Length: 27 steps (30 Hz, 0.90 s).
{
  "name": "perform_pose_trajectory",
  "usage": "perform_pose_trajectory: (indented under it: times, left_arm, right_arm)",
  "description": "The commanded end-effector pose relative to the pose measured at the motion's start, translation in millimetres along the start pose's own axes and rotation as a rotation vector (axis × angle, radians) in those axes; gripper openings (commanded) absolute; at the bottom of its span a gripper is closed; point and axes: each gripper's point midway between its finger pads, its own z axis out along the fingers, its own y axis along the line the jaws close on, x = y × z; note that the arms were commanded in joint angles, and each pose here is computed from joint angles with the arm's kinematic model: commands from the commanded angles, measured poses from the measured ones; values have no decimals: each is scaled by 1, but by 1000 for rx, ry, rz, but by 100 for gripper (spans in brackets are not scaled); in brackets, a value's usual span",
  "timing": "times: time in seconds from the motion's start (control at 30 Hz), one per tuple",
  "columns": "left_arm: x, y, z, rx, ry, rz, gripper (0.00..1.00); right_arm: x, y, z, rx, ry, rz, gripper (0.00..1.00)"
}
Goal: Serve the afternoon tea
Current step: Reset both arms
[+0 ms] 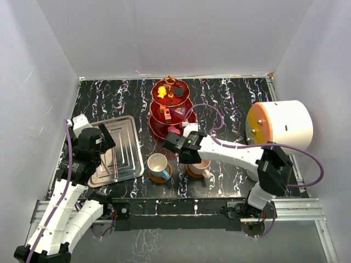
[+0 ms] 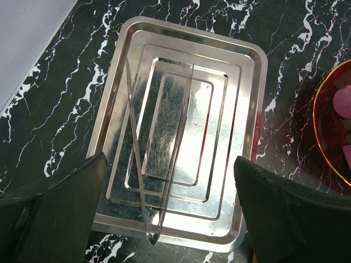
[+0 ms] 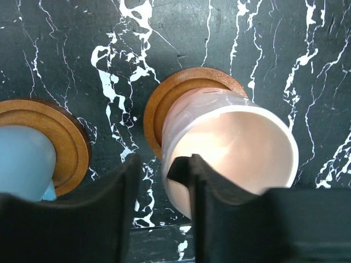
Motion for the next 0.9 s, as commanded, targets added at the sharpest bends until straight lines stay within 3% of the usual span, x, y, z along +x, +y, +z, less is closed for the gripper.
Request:
perform_pose_trajectory:
  times: [0.0,0.17,0.37,0.47,0.53,0.67,0.87]
  left_arm:
    - [-7,3,-4,-8,-23,-9,99]
    - [-6,3,-4,-10,-22,-8,99]
    - [-7,3,-4,-10,-22,-8,99]
    - [-6,3,-3,-9,-21,-8,99]
    - [-7,2,-4,-3,-23,-8,99]
    - [-10,-6,-3,36,-31,6,99]
    - [-20,-16,-2,48,-2,44,99]
  right_arm:
    - [-16,5,-13,-36,-59,25,45]
    - [-29,7,-30,-77,-88,37,60]
    - [-45,6,-53,-111,-122,52,62]
    - [-66,-2,-71,-119,-206,66,63]
    - [-86,-12,-86,-119,-301,76,70]
    - [-136,-56,-100,-56,-452,123,85]
    - [-220,-133,-88,-71,-569,205,94]
